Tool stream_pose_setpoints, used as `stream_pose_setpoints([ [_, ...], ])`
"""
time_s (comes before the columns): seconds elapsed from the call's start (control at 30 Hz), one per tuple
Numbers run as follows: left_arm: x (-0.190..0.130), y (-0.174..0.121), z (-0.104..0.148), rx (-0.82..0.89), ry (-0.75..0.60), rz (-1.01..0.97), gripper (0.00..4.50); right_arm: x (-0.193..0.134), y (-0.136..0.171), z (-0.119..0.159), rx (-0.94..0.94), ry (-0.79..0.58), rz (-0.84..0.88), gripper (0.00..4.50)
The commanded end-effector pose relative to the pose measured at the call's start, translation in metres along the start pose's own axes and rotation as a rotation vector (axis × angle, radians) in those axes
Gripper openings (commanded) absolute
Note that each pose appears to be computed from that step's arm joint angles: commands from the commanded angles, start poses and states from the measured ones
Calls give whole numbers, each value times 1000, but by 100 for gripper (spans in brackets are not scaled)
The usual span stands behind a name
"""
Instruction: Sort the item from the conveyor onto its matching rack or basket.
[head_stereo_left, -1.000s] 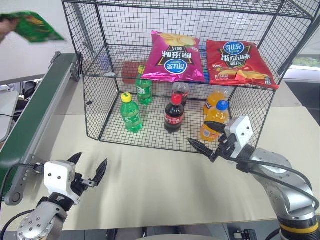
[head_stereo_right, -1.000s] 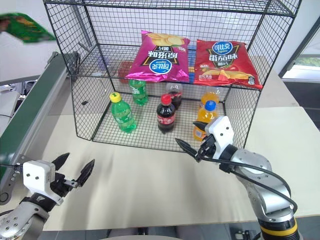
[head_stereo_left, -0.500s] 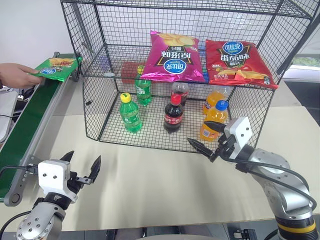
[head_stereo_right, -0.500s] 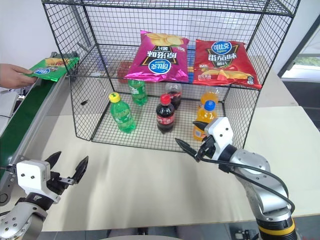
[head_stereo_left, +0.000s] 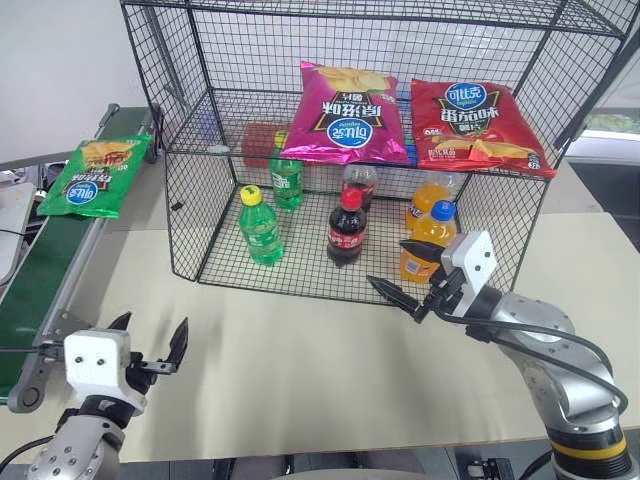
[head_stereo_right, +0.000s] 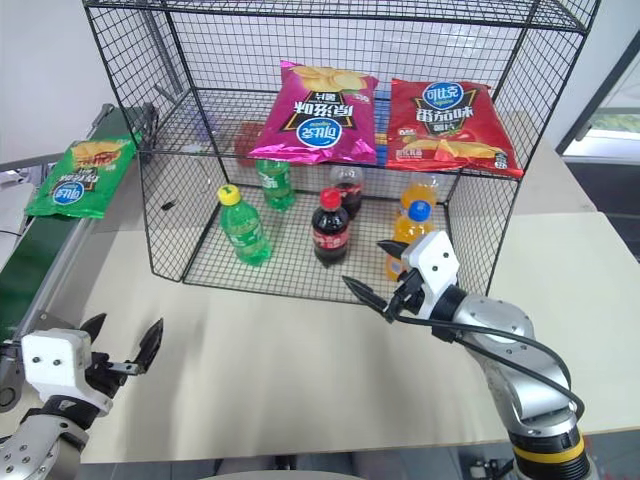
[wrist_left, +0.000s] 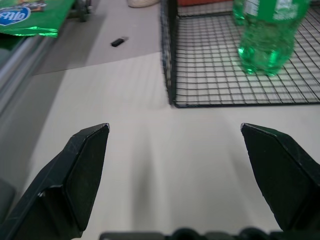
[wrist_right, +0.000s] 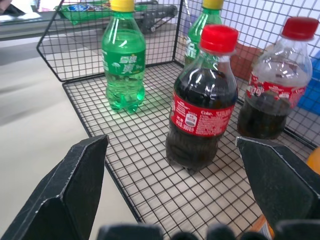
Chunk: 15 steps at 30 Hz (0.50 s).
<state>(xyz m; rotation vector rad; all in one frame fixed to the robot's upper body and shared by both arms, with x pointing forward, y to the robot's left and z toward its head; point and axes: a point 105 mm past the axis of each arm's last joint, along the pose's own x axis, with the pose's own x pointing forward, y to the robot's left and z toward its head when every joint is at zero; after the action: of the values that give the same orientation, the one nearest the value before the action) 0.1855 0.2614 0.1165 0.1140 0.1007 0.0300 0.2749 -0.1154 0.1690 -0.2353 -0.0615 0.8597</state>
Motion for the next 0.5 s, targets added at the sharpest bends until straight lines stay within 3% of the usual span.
stream_pose_setpoints([
  [0.03, -5, 9, 23, 12, -70, 33, 450, 3, 3, 25, -56, -73, 56, 449],
  [0.17, -10, 32, 36, 41, -124, 139, 450, 10, 6, 38, -56, -120, 101, 449],
  [0.5, -25, 59, 32, -116, -113, 313, 450, 17, 9, 36, -39, -137, 131, 449],
])
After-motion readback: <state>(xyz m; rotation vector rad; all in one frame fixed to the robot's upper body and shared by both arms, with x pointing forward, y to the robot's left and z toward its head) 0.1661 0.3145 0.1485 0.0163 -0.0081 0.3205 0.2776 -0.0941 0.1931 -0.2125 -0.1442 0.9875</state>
